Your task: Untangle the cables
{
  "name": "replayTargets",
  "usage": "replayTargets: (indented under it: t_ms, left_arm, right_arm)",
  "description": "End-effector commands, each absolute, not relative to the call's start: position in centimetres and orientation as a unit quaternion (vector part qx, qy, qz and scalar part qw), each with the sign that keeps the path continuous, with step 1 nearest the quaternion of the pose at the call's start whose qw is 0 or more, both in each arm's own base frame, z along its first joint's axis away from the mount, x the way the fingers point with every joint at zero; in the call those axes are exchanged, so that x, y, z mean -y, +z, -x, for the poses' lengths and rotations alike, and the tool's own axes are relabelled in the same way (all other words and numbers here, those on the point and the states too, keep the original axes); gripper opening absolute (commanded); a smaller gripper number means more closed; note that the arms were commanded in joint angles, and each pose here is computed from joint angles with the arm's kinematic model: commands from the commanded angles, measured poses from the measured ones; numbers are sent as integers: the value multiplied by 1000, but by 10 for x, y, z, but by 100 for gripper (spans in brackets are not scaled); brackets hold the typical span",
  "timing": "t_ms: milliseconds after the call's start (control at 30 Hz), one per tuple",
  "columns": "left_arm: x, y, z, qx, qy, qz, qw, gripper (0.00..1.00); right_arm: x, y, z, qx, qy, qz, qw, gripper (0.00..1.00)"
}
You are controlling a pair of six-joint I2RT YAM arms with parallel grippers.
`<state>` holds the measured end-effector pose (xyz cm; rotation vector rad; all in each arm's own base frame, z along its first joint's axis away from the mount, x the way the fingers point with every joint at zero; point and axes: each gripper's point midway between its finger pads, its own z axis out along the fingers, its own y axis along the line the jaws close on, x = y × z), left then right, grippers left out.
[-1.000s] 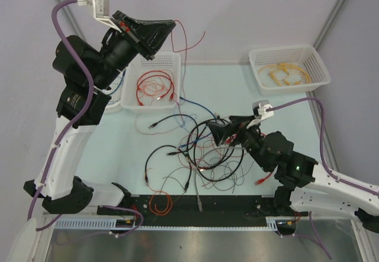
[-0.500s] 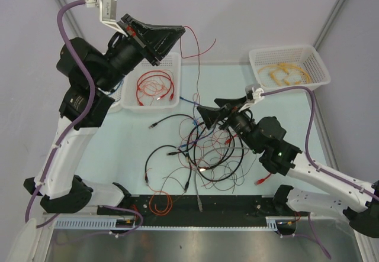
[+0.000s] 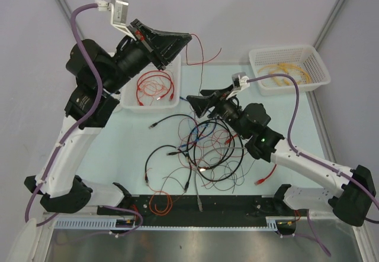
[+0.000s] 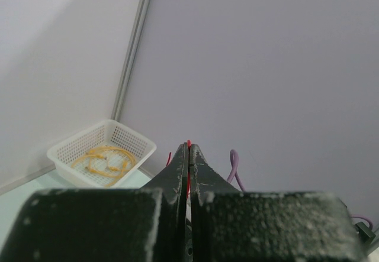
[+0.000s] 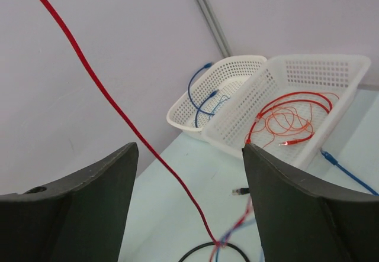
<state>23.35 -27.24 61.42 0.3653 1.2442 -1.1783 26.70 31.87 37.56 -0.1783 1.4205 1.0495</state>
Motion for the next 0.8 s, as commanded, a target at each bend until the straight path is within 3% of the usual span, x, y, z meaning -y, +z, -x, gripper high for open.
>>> replayTargets:
  t_ms: [0, 67, 100, 167, 200, 367, 400, 433, 467, 500, 600, 633, 667, 767]
  left_arm:
    - [267, 626, -217, -526, -531, -166, 644, 0]
    - [268, 625, -215, -526, -533, -167, 642, 0]
    - [268, 625, -214, -526, -532, -168, 641, 0]
    - [265, 622, -215, -532, -523, -166, 644, 0]
    - [259, 620, -223, -542, -508, -145, 654, 0]
    - [232, 583, -248, -596, -424, -90, 676, 1]
    - [229, 555, -263, -621, -397, -67, 673, 9]
    - [225, 546, -265, -624, -390, -58, 675, 34]
    - [214, 554, -257, -602, -395, -46, 692, 46]
    - [217, 523, -266, -622, -381, -41, 682, 53]
    - [204, 500, -266, -613, -376, -12, 694, 76]
    - [202, 494, -267, -615, -373, -3, 695, 92]
    - [200, 491, -266, -614, -373, 0, 695, 99]
    - [203, 459, -270, -642, -367, 7, 673, 100]
  right_arm:
    - [-323, 420, -265, -571, 495, 77, 650, 73]
    - [-322, 423, -268, -571, 494, 73, 651, 61]
    - [-322, 420, -269, -579, 489, 72, 649, 41]
    - [-316, 424, -272, -584, 481, 59, 651, 18]
    - [-311, 422, -269, -596, 474, 56, 646, 0]
    - [-269, 444, -252, -609, 441, 38, 658, 0]
    - [-261, 451, -248, -607, 435, 38, 663, 0]
    - [-249, 461, -241, -602, 432, 32, 671, 0]
    - [-241, 465, -238, -608, 424, 31, 671, 0]
    - [-236, 469, -235, -609, 421, 30, 672, 0]
    - [-220, 476, -228, -619, 404, 27, 673, 0]
    - [-217, 477, -227, -621, 401, 24, 673, 0]
    - [-214, 476, -227, -627, 395, 24, 671, 0]
    - [-208, 478, -226, -630, 388, 18, 672, 0]
